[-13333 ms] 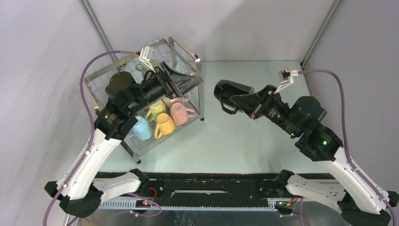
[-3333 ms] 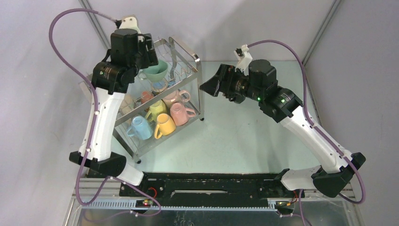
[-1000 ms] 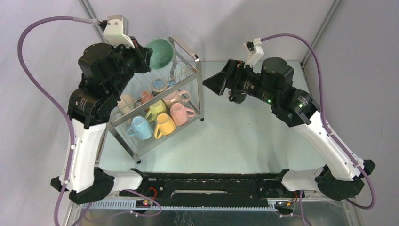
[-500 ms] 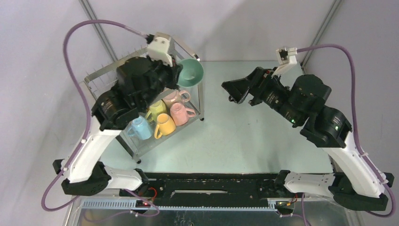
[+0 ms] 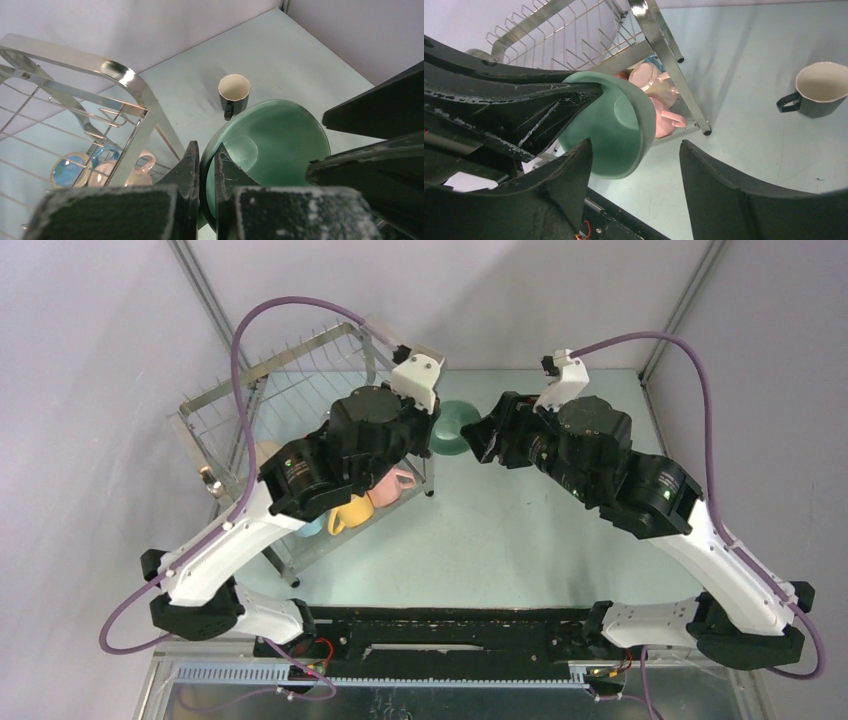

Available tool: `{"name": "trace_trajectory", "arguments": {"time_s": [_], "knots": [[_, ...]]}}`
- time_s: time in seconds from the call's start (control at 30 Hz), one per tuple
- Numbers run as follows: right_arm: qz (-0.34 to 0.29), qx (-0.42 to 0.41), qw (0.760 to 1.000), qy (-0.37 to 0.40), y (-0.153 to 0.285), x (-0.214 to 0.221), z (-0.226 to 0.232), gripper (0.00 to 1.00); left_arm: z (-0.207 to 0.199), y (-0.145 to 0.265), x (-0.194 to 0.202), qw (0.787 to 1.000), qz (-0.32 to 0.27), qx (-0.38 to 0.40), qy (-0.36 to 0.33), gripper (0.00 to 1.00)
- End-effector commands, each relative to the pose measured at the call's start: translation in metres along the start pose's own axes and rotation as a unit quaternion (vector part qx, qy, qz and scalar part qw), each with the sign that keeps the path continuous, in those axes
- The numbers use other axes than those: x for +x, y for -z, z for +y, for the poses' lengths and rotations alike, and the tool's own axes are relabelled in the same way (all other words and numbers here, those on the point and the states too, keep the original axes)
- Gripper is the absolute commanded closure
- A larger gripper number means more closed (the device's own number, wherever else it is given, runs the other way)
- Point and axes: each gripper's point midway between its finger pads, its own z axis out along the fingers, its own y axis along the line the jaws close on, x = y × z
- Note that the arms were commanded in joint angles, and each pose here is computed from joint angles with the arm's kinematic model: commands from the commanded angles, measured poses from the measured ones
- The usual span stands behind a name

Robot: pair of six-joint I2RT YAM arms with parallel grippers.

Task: Unload the cups from the dish rack
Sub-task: Unload the cup from the dish rack, then place the cup at the center of the board.

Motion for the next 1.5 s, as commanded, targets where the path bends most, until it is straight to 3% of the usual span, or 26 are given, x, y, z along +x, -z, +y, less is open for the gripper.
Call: {"name": "trace_trajectory", "arguments": {"time_s": [0.0, 0.37, 0.6, 0.7, 0.77, 0.93, 1.07, 1.23, 1.47], "knots": [[0.000, 0.025, 1.000, 0.012, 0.000, 0.002, -0.008, 0.31, -0.008, -0.003, -0.020, 0.999, -0.044, 0.001, 0.015, 1.00], [0.024, 0.061, 0.998, 0.024, -0.010, 0.020, -0.023, 0.54, -0.031, -0.011, -0.010, 0.999, -0.035, 0.021, 0.003, 1.00], [0.034, 0.072, 0.997, 0.019, -0.016, 0.025, -0.032, 0.81, -0.036, -0.013, -0.004, 0.999, -0.034, 0.025, 0.009, 1.00], [0.038, 0.074, 0.996, 0.017, -0.017, 0.027, -0.035, 1.00, -0.038, -0.014, -0.002, 0.999, -0.032, 0.029, 0.009, 1.00], [0.037, 0.077, 0.996, 0.015, -0.018, 0.026, -0.036, 1.00, -0.041, -0.015, 0.000, 0.999, -0.030, 0.034, 0.008, 0.98], [0.034, 0.085, 0.996, 0.011, -0.018, 0.024, -0.042, 1.00, -0.039, -0.016, 0.003, 0.999, -0.023, 0.025, 0.016, 0.72], [0.035, 0.083, 0.996, -0.001, -0.017, 0.021, -0.047, 1.00, -0.034, -0.012, 0.002, 0.999, -0.019, 0.017, 0.029, 0.37], [0.028, 0.090, 0.995, -0.020, -0.014, 0.013, -0.062, 1.00, -0.028, -0.002, -0.006, 0.998, -0.022, 0.026, 0.053, 0.02], [0.020, 0.153, 0.987, -0.049, -0.015, 0.007, -0.115, 1.00, -0.013, 0.028, -0.030, 0.994, -0.045, 0.049, 0.082, 0.00]]}}
